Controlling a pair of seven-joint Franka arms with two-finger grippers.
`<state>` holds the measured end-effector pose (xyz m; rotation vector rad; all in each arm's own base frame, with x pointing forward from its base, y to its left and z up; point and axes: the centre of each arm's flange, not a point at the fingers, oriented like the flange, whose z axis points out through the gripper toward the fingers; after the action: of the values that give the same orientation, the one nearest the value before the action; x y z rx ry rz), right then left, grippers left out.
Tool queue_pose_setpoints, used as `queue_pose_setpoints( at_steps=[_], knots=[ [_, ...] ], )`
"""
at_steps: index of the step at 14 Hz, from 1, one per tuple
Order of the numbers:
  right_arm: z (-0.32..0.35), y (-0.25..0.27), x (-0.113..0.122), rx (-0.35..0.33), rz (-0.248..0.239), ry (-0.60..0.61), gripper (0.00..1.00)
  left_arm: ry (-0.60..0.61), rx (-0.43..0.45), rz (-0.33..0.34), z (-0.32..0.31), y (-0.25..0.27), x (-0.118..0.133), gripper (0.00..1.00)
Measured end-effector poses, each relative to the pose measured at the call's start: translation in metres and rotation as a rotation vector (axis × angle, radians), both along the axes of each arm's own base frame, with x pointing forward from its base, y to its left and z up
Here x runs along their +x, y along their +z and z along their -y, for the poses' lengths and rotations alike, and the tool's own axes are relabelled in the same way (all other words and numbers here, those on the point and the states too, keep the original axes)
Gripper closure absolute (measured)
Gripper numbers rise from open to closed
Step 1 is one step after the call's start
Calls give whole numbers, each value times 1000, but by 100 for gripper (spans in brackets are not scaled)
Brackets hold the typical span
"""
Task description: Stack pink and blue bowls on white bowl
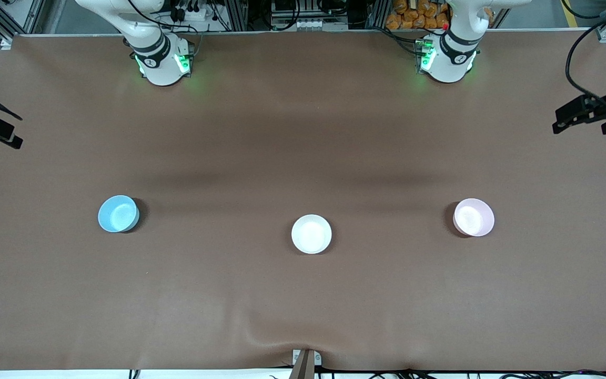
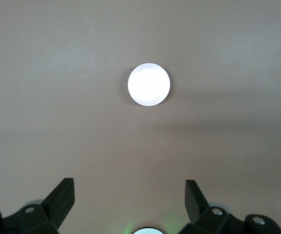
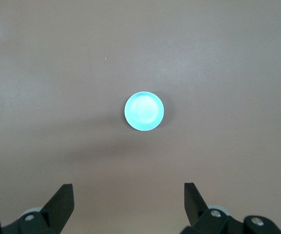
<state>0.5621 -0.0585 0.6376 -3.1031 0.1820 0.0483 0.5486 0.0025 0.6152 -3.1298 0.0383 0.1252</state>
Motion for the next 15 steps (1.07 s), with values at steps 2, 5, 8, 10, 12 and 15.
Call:
queue_pose_setpoints(
  at_steps=[2,5,8,10,12,15],
  knots=[
    [-2,-12,7,2,-21,4,0,-3,3,-26,-4,-22,13,0],
    [-3,-21,12,3,-35,6,0,-18,4,-38,-26,-70,43,0],
    [-3,-22,12,3,-38,6,0,-43,5,-36,-52,-129,71,0],
    [-3,-24,12,4,-43,6,0,-48,11,-15,-53,-168,83,0],
    [-4,-24,13,4,-44,8,0,-57,15,21,-50,-209,89,0],
    [-11,-33,18,5,-54,21,0,-67,15,39,-45,-265,88,4]
  ],
)
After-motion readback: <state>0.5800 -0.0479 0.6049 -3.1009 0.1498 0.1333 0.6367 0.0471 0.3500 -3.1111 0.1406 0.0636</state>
